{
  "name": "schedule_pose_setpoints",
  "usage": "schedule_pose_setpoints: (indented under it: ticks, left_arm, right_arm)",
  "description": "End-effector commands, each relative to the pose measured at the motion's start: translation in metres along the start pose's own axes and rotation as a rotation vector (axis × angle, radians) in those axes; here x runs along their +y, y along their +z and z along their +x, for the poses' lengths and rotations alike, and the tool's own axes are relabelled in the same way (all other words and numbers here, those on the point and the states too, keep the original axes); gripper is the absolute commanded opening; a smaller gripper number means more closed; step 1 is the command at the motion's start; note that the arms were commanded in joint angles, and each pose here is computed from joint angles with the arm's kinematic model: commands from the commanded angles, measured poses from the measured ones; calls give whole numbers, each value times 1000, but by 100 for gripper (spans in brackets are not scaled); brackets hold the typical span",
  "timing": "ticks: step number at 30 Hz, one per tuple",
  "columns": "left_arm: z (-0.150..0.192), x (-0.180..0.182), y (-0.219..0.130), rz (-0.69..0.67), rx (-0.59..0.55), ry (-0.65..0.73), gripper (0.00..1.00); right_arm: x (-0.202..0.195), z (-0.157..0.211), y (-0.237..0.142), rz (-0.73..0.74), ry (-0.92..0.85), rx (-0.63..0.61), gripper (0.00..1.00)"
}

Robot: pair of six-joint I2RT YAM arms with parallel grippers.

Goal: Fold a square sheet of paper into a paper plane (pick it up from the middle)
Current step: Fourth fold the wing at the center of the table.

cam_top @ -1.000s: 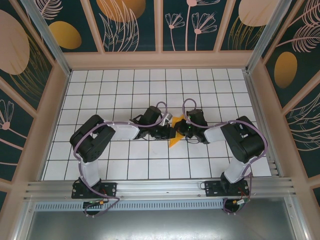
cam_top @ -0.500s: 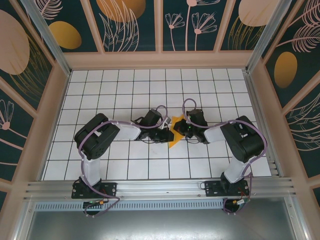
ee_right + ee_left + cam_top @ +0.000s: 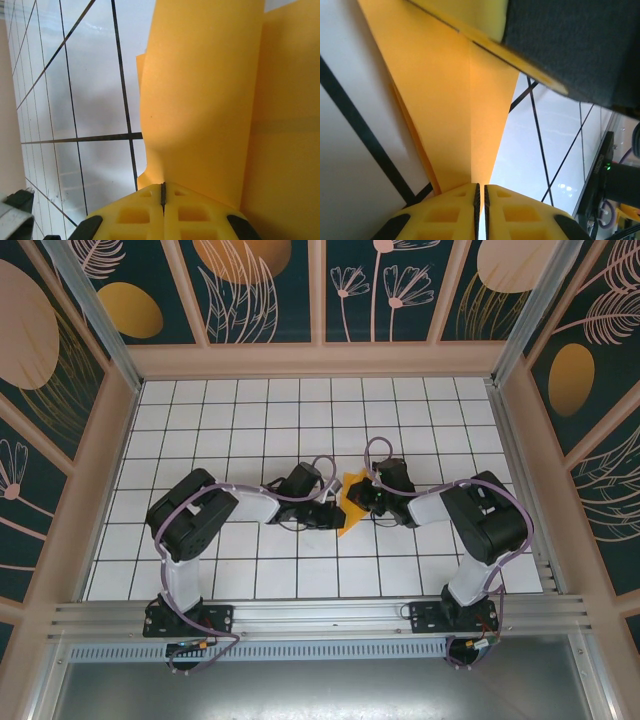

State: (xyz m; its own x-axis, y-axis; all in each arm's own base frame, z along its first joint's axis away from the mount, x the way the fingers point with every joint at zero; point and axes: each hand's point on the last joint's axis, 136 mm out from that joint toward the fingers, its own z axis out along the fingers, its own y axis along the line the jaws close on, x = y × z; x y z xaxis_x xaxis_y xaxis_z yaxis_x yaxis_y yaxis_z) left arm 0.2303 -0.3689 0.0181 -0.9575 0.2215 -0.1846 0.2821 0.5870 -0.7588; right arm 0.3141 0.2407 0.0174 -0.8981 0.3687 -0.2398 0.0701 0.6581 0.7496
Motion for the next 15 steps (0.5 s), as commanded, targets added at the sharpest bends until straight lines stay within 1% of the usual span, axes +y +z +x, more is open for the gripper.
schedule_pose_setpoints:
  ticks: [1, 6, 10, 12, 15]
  left_arm:
    - [66, 34, -2, -157, 199, -54, 14]
    - [78, 38, -13, -206, 209, -40, 14]
    - [75, 45, -24, -292, 195, -26, 13]
    - [68, 36, -28, -281, 162, -8, 12]
    - [45, 12, -36, -226, 58, 19, 12]
  right_arm:
    - [-75, 35, 0, 256, 71, 87, 7]
    - [-76, 36, -1, 259, 74, 88, 7]
    - [-76, 36, -1, 257, 73, 87, 7]
    - [-76, 37, -1, 258, 76, 91, 7]
    - [-76, 38, -2, 250, 87, 90, 7]
